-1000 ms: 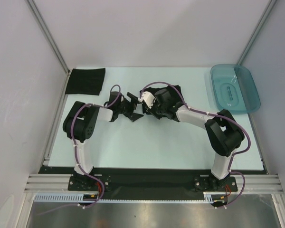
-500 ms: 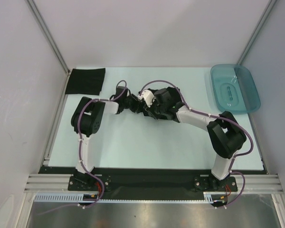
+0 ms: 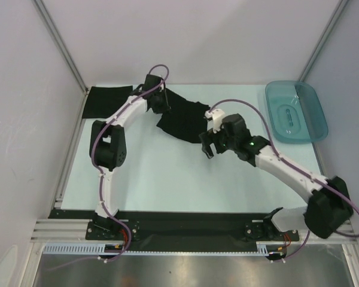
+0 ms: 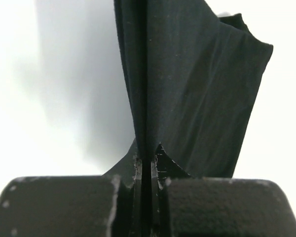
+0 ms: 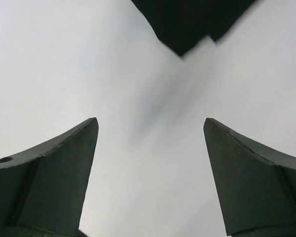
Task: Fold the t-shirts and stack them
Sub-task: Neatly place the folded tshirt to the corner
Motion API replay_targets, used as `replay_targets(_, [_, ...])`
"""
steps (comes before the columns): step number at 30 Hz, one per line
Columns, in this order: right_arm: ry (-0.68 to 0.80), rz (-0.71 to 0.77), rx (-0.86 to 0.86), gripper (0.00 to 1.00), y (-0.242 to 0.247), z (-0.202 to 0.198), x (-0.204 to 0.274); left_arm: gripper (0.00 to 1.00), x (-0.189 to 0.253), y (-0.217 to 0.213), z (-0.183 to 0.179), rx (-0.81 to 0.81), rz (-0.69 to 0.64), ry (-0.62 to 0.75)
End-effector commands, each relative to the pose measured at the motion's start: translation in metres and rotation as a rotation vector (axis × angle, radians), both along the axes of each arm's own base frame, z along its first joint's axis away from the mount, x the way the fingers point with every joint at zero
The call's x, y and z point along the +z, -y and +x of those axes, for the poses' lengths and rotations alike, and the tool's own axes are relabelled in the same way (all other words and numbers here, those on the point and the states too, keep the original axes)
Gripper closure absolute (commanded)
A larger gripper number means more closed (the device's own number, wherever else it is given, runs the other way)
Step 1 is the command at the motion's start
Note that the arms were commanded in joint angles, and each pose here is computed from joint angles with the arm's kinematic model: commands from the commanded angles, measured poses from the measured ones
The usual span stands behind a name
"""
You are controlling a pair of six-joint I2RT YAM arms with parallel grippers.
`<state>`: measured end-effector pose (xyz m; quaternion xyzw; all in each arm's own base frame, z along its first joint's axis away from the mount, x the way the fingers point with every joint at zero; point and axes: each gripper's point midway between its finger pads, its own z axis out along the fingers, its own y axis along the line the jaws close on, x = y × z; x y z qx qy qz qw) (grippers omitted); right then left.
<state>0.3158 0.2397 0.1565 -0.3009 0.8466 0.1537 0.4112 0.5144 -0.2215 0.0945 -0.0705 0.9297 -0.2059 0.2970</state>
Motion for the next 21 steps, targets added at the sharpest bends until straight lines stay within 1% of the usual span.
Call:
replay_targets(1, [-0.048,0.100,-0.026,0.07,0.015,-0.033,0.015,1.00,0.017,-0.070,0.018,-0.040,0.335,0.060])
replay_targets(3, [-0.045,0.120,-0.013,0.07,0.018,-0.044,0.016,1.00,0.012,-0.089,0.029,-0.036,0.388,0.057])
replay_targets(4, [-0.036,0.137,-0.011,0.07,0.023,-0.053,0.018,1.00,0.021,-0.100,0.038,-0.010,0.432,0.079])
replay_targets(5, [-0.038,0.142,-0.008,0.07,0.025,-0.057,0.017,1.00,0.017,-0.109,0.043,-0.005,0.463,0.077])
replay_targets(6, [-0.052,0.142,0.000,0.07,0.026,-0.064,0.015,1.00,0.030,-0.114,0.052,-0.019,0.513,0.112])
replay_targets(7, [-0.057,0.137,0.001,0.07,0.028,-0.068,0.014,1.00,0.034,-0.119,0.057,-0.017,0.546,0.121])
replay_targets(8, [-0.078,0.115,-0.001,0.07,0.031,-0.073,0.009,1.00,0.032,-0.129,0.062,-0.015,0.611,0.122])
replay_targets(9, [-0.080,0.096,0.007,0.07,0.029,-0.076,0.006,1.00,0.049,-0.133,0.068,-0.009,0.633,0.158])
replay_targets(10, [-0.088,0.082,0.013,0.07,0.028,-0.077,0.001,1.00,0.054,-0.138,0.072,0.001,0.665,0.171])
replay_targets(13, [-0.085,0.073,0.015,0.07,0.025,-0.072,-0.003,1.00,0.073,-0.150,0.081,-0.025,0.759,0.235])
replay_targets(17, [-0.086,0.044,-0.005,0.06,0.026,-0.061,-0.007,1.00,0.106,-0.167,0.087,0.012,0.860,0.309])
replay_targets(18, [-0.091,0.037,-0.016,0.07,0.028,-0.059,-0.008,1.00,0.116,-0.177,0.090,0.034,0.913,0.327])
replay_targets(20, [-0.104,0.025,-0.033,0.06,0.032,-0.055,-0.011,1.00,0.134,-0.187,0.091,0.055,0.953,0.358])
replay_targets(21, [-0.115,0.018,-0.037,0.06,0.032,-0.054,-0.013,1.00,0.140,-0.191,0.094,0.038,0.979,0.381])
